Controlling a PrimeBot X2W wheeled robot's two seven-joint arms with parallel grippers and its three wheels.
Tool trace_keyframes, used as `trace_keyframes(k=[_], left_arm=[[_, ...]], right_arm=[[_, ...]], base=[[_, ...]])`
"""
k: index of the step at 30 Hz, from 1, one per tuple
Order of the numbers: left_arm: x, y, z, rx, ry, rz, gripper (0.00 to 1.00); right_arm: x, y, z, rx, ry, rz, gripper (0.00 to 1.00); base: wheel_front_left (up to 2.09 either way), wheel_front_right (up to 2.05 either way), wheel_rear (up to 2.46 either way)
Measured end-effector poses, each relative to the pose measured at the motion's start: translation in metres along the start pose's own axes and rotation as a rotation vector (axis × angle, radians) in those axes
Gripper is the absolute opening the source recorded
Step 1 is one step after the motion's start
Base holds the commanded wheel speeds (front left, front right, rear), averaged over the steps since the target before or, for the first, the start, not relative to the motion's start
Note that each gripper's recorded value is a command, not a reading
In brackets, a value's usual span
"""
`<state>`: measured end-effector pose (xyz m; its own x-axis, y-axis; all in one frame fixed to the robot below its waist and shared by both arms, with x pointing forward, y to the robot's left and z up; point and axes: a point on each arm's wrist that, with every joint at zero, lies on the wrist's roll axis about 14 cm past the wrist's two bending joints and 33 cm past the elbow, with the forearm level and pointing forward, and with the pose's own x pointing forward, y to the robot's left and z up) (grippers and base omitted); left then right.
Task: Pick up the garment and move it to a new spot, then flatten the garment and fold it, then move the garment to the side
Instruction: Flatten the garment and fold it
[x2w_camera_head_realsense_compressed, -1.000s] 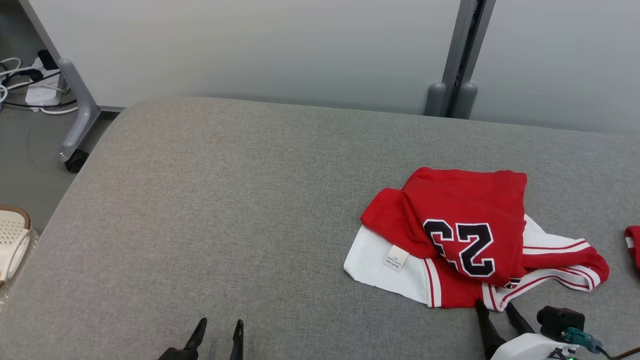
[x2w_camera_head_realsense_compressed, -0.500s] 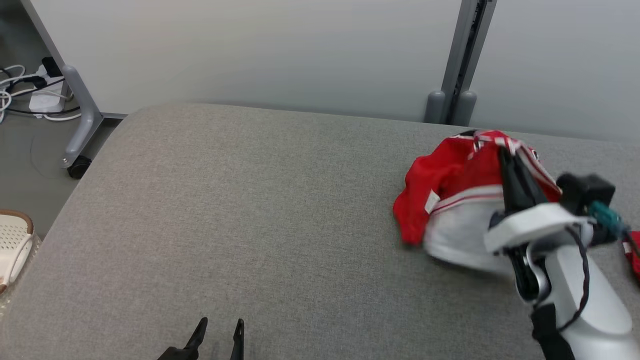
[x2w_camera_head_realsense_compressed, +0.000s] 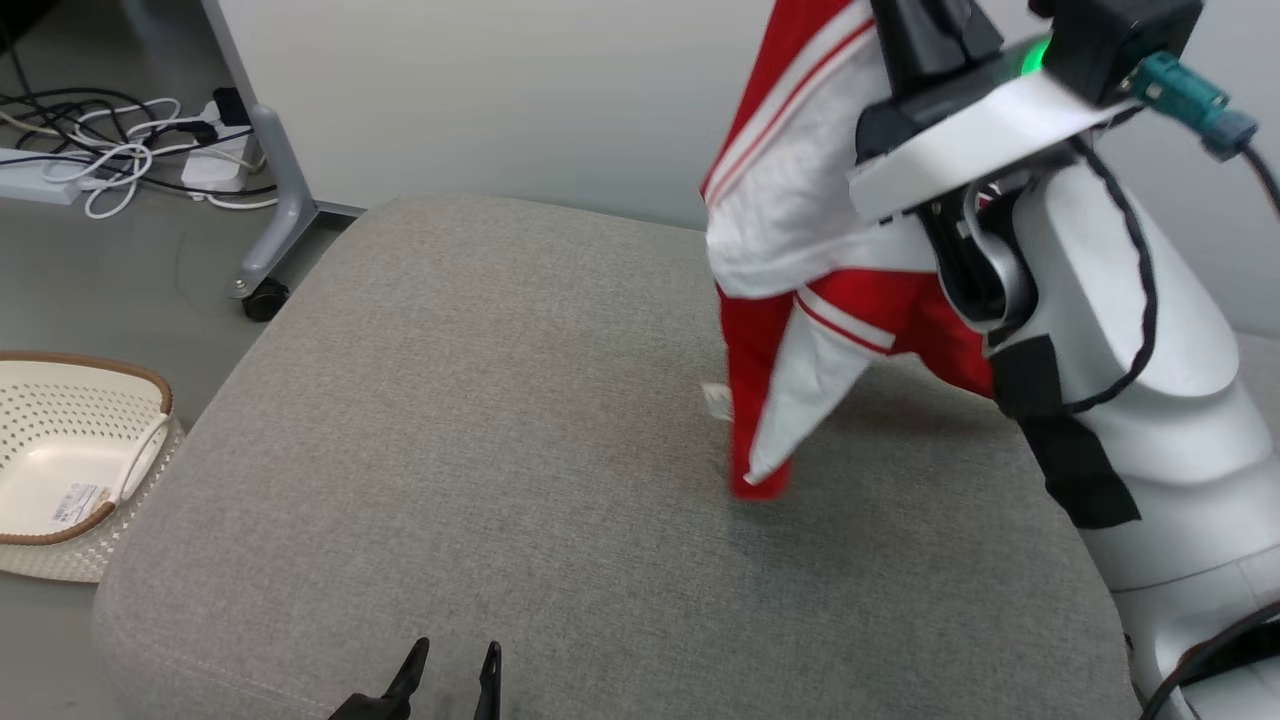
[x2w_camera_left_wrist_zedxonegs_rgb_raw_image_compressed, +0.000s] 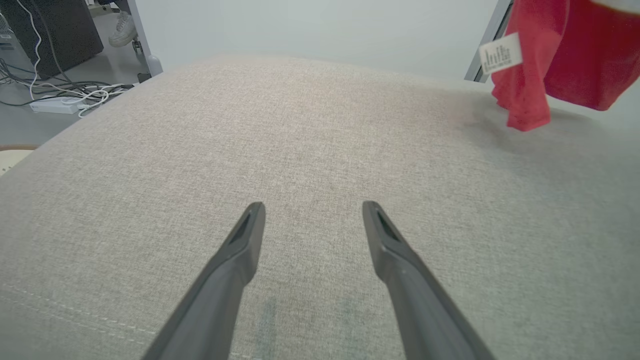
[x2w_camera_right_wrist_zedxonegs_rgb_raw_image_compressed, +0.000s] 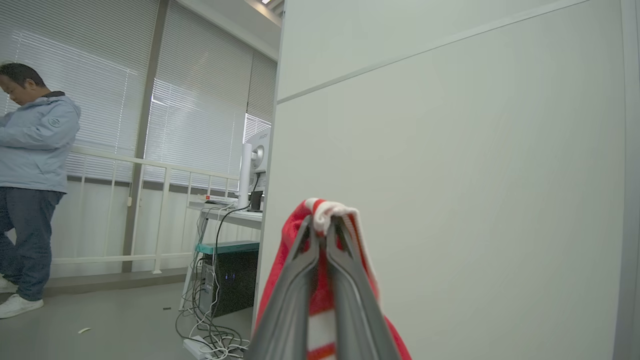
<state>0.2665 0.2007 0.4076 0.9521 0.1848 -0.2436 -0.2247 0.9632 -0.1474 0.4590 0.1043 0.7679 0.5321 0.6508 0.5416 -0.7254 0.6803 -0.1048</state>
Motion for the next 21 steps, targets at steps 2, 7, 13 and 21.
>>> trace_keyframes(k=[2, 7, 13, 21], left_arm=[[-0.003, 0.005, -0.001, -0.004, -0.001, 0.018, 1.0], [-0.008, 0.011, -0.005, -0.009, 0.01, 0.038, 1.0], [0.0, 0.0, -0.006, 0.003, 0.022, 0.0, 1.0], [0.015, -0.015, -0.005, 0.029, 0.037, -0.055, 1.0]], right_arm=[[0.016, 0.014, 0.028, 0.043, -0.083, 0.041, 0.0], [0.022, 0.015, 0.048, 0.083, -0.146, 0.04, 0.0], [-0.037, -0.035, -0.05, 0.054, 0.129, -0.119, 0.0], [-0.232, -0.115, -0.182, 0.099, 0.607, -0.487, 0.0]], base=[[0.0, 0.0, 0.0], [0.0, 0.0, 0.0], [0.0, 0.0, 0.0], [0.0, 0.0, 0.0]])
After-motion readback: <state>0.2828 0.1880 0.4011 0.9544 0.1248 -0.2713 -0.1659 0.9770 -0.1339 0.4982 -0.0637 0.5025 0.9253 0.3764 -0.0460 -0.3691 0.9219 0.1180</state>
